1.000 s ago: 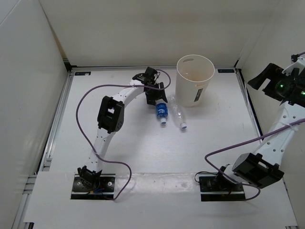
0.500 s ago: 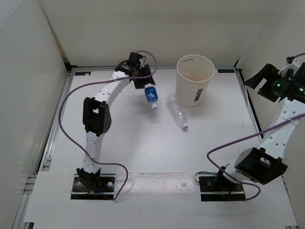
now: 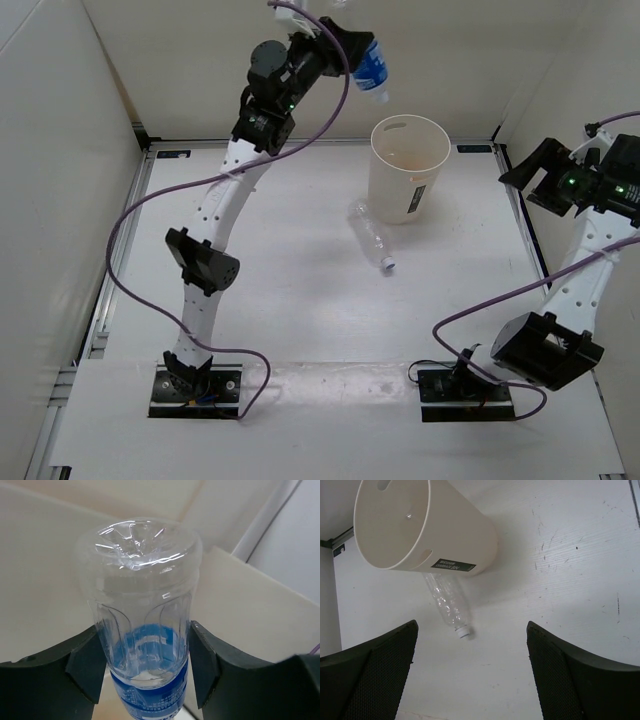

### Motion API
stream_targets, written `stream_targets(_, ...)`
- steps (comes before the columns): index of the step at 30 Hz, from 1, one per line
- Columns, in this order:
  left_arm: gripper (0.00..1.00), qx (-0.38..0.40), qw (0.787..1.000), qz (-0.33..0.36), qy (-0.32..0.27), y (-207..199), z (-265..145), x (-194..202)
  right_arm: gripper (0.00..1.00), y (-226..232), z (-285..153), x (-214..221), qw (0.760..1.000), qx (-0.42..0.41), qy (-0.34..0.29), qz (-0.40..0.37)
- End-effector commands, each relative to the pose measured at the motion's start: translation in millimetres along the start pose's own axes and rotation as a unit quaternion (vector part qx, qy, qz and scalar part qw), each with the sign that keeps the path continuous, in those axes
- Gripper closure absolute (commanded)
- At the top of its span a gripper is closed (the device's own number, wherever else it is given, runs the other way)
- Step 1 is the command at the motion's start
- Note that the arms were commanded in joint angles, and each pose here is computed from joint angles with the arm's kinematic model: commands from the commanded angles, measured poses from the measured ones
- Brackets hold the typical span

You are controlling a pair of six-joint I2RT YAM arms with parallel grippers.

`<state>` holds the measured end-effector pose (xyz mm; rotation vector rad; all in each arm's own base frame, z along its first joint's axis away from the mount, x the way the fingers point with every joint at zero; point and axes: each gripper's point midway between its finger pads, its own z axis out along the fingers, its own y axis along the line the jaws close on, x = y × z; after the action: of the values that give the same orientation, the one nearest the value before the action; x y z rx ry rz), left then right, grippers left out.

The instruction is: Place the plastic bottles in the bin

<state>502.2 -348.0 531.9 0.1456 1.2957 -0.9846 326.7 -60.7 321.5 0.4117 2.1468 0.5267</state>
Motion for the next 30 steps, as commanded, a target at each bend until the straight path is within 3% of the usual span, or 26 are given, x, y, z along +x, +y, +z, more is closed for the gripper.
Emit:
stream_targets(1, 0.30, 0.032, 0.999, 0.012, -0.014, -11, 26, 38, 0.10, 17, -12, -6, 0.999, -0.016, -0.027, -0.026)
stream_targets(6, 0.30, 0.016, 0.999, 0.010, -0.044, -21, 41, 60, 0.10, 42, -12, -10, 0.997, -0.040, -0.031, -0.058)
stream_targets(10, 0.32, -0.004, 0.999, 0.011, -0.038, -9, 53, 98, 0.10, 66, -10, -3, 0.991, -0.070, -0.019, -0.115)
stream_targets(14, 0.32, -0.012, 0.999, 0.015, -0.026, -6, 56, 117, 0.10, 73, -10, -1, 0.989, -0.084, -0.016, -0.121)
stream_targets(19, 0.18, -0.009, 1.000, 0.027, 0.004, -9, 52, 130, 0.10, 69, -3, 1, 0.991, -0.085, -0.006, -0.108)
stream_targets(21, 0.00, -0.012, 0.999, 0.033, 0.016, -5, 50, 134, 0.10, 67, -1, -3, 0.992, -0.087, -0.008, -0.096)
stream_targets(25, 0.00, 0.015, 0.998, 0.049, 0.035, -10, 35, 99, 0.10, 65, 1, -7, 0.993, -0.095, -0.012, -0.066)
stream_targets(26, 0.00, 0.014, 0.997, 0.048, 0.055, 2, 31, 107, 0.10, 66, 3, -7, 0.993, -0.103, -0.009, -0.059)
stream_targets(27, 0.00, 0.022, 0.998, 0.052, 0.028, -14, 20, 65, 0.10, 67, 4, -6, 0.993, -0.106, -0.007, -0.058)
stream_targets(29, 0.00, 0.008, 0.998, 0.059, 0.027, 16, 14, 71, 0.10, 69, 7, -3, 0.992, -0.111, -0.001, -0.057)
stream_targets(30, 0.00, 0.014, 0.998, 0.062, -0.013, -3, -1, 23, 0.10, 70, 10, -3, 0.992, -0.114, 0.002, -0.055)
